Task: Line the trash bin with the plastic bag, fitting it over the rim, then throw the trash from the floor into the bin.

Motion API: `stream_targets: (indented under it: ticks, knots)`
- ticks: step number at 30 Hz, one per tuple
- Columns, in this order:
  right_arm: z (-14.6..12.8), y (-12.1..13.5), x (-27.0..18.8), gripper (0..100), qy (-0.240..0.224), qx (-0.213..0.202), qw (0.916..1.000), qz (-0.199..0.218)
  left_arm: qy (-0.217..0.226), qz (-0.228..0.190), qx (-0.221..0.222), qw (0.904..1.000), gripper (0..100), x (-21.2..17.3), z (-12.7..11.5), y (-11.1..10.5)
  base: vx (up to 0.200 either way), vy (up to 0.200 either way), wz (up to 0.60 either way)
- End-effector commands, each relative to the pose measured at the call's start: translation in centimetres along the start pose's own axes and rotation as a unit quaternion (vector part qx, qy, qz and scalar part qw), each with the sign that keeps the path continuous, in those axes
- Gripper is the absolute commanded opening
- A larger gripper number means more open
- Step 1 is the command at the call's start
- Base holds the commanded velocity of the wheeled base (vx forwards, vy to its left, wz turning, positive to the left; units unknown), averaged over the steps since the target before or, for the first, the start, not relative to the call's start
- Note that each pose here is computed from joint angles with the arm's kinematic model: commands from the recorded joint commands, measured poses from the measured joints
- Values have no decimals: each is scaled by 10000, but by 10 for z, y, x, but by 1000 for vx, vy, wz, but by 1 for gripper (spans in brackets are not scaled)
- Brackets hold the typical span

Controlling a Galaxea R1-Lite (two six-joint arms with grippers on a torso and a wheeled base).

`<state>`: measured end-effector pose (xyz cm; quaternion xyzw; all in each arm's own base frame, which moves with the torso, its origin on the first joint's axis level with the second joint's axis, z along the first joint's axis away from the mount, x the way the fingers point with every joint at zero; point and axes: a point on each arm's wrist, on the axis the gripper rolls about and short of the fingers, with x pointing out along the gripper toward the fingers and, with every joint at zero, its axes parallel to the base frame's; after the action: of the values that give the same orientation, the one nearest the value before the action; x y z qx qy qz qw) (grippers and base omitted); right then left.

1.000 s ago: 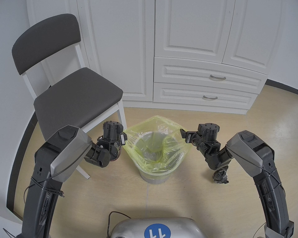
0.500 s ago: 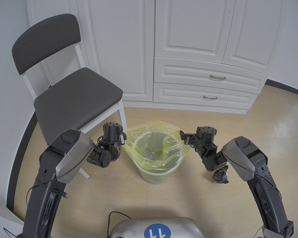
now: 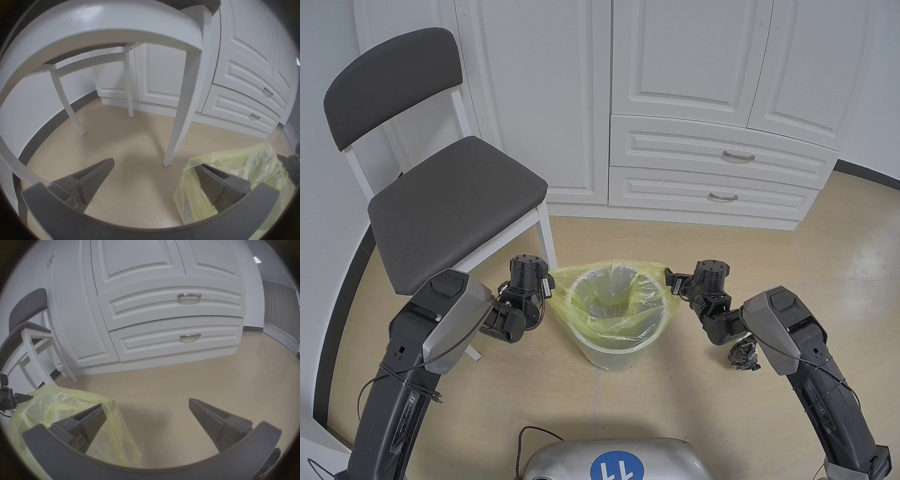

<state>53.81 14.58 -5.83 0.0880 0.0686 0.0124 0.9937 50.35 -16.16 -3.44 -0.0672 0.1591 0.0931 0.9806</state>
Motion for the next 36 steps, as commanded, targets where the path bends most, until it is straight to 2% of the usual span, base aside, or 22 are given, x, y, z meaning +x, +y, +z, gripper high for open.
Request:
stream_targets:
  ticks: [1, 6, 11, 15, 22, 24, 25, 27, 32, 36]
  knots:
    - [-10, -3, 1, 100, 107, -25, 9999, -35, 116, 38, 64, 9999, 100, 4, -11, 1, 0, 0, 0]
    - [-10, -6, 1, 100, 220, -67, 9995, -215, 598, 215, 300, 9975, 100, -1, -15, 10, 0, 0, 0]
    - [-3, -7, 1, 100, 228, -63, 9993, -288, 792, 254, 433, 9956, 100, -16, -7, 14, 0, 0, 0]
    - [3, -6, 0, 100, 204, -58, 9994, -290, 807, 202, 447, 9955, 100, -25, 1, 15, 0, 0, 0]
    - [48, 0, -22, 100, 179, -45, 9995, -262, 678, 91, 406, 9968, 100, -45, 25, 12, 0, 0, 0]
    - [51, 0, -23, 100, 179, -45, 9995, -262, 665, 86, 407, 9969, 100, -45, 26, 12, 0, 0, 0]
    - [65, 5, -34, 100, 121, -41, 9997, -210, 617, -50, 385, 9973, 100, -56, 35, 9, 0, 0, 0]
    - [74, 9, -39, 100, 10, -30, 9999, -156, 577, -153, 366, 9975, 100, -62, 39, 6, 0, 0, 0]
    - [88, 20, -57, 100, 30, -69, 10000, -43, 510, -277, 373, 9976, 100, -74, 44, 1, 0, 0, 0]
    - [92, 28, -71, 100, 148, -128, 9998, 33, 580, -300, 586, 9961, 100, -80, 41, 1, 0, 0, 0]
